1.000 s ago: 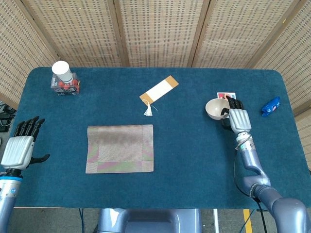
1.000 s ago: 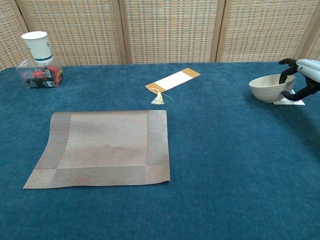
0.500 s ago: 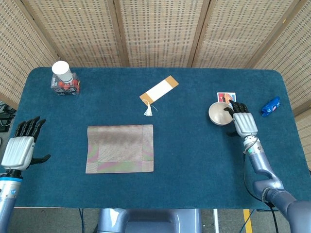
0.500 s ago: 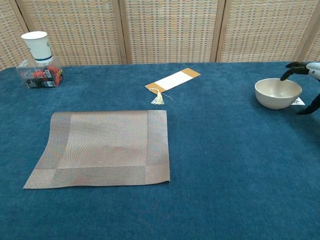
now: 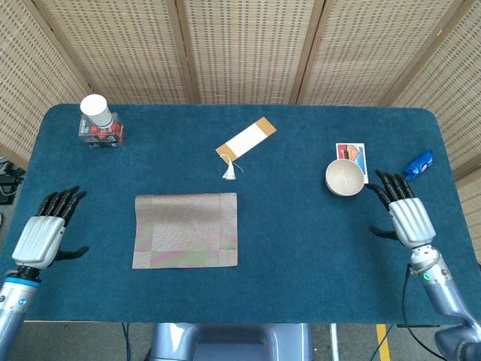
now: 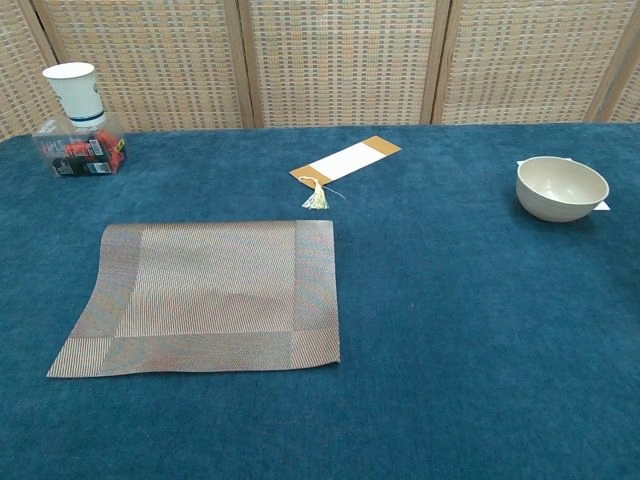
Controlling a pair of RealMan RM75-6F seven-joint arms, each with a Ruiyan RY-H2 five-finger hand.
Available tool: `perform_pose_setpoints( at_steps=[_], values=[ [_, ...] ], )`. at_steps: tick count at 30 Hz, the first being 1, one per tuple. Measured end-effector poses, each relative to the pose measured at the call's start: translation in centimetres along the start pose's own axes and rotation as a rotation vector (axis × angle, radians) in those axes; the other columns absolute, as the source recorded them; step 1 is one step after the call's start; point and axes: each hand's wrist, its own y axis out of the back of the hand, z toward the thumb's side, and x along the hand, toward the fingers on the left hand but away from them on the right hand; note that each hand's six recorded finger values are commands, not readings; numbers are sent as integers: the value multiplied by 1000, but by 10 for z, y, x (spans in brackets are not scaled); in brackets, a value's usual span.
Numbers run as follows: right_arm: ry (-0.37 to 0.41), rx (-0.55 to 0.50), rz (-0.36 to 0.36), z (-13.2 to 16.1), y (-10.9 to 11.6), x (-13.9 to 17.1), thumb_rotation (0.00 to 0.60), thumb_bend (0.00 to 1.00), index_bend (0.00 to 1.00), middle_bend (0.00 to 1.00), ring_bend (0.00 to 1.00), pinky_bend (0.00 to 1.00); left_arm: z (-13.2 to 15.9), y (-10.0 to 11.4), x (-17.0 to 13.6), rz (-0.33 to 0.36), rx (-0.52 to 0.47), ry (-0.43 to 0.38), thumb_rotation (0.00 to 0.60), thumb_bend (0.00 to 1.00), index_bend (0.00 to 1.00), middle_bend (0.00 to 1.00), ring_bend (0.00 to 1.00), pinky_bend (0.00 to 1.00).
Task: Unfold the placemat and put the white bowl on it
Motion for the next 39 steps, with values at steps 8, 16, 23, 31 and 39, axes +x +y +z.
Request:
perform_pose_setpoints(
  at_steps=[8,16,23,31,39],
  values=[
    [-19,-34,-53,9,11,70,600,132,171,0,0,0,10,-38,-16,-117,35,-204,600,0,310,0,0,0],
    [-55,-6,-90,22,17,103,600,133,172,0,0,0,20,-101,-22,-215,36,-267,600,95,349,0,0,0],
    [-51,-34,-104,23,24,105,600,133,172,0,0,0,21,-129,-18,-248,49,-247,600,217,362,0,0,0],
    [-49,-47,-106,21,26,103,600,133,176,0,0,0,23,-136,-3,-200,50,-221,600,263,371,0,0,0],
    [-54,-48,-112,20,27,103,600,129,180,0,0,0,30,-144,9,-199,49,-219,600,263,397,0,0,0]
  ],
)
